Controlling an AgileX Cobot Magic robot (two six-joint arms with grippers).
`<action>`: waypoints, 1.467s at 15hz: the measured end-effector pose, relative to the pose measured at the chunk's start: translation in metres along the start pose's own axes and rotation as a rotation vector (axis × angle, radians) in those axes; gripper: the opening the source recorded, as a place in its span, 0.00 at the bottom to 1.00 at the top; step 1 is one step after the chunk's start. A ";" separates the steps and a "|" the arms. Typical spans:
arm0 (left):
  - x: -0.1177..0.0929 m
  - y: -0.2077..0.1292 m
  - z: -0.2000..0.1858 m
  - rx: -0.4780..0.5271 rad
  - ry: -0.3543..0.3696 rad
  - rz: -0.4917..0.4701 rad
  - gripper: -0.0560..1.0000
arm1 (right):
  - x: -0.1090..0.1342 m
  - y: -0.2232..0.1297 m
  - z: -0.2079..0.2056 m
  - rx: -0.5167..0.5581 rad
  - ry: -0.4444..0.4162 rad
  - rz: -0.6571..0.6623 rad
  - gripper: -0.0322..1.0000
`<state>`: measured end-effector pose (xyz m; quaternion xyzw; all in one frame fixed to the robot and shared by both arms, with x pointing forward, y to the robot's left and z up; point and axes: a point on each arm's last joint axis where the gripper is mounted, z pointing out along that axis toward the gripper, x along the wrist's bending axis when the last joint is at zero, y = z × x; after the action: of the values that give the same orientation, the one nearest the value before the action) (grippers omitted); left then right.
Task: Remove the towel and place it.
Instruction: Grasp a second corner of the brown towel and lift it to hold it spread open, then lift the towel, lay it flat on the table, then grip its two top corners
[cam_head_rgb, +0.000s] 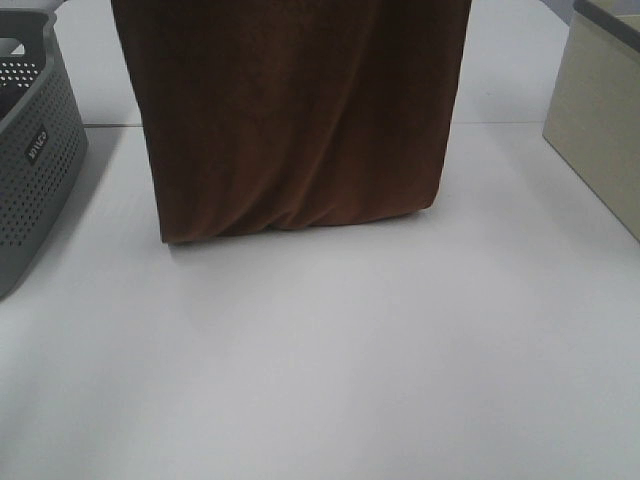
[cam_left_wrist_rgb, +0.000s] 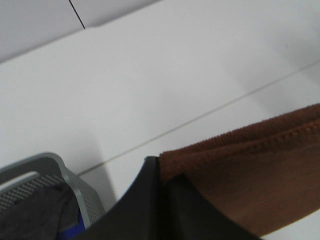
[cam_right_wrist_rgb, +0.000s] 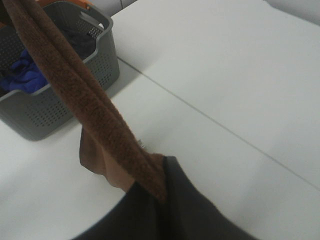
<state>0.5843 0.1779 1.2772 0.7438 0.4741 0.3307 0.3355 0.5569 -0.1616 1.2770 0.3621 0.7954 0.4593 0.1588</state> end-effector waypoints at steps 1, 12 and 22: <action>-0.003 -0.014 0.004 0.064 -0.021 -0.005 0.05 | 0.002 -0.011 0.001 0.039 0.009 0.023 0.04; -0.030 -0.118 -0.076 0.203 -0.268 -0.004 0.05 | 0.044 -0.089 -0.048 0.174 0.053 0.137 0.04; -0.071 -0.242 -0.063 0.510 -0.532 -0.139 0.05 | 0.075 -0.215 -0.057 0.392 0.115 0.278 0.04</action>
<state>0.3926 0.2031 1.1030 0.8295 0.4868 -0.0266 0.2724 0.3797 -0.2102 1.1313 0.4653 0.8195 0.3335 -0.0249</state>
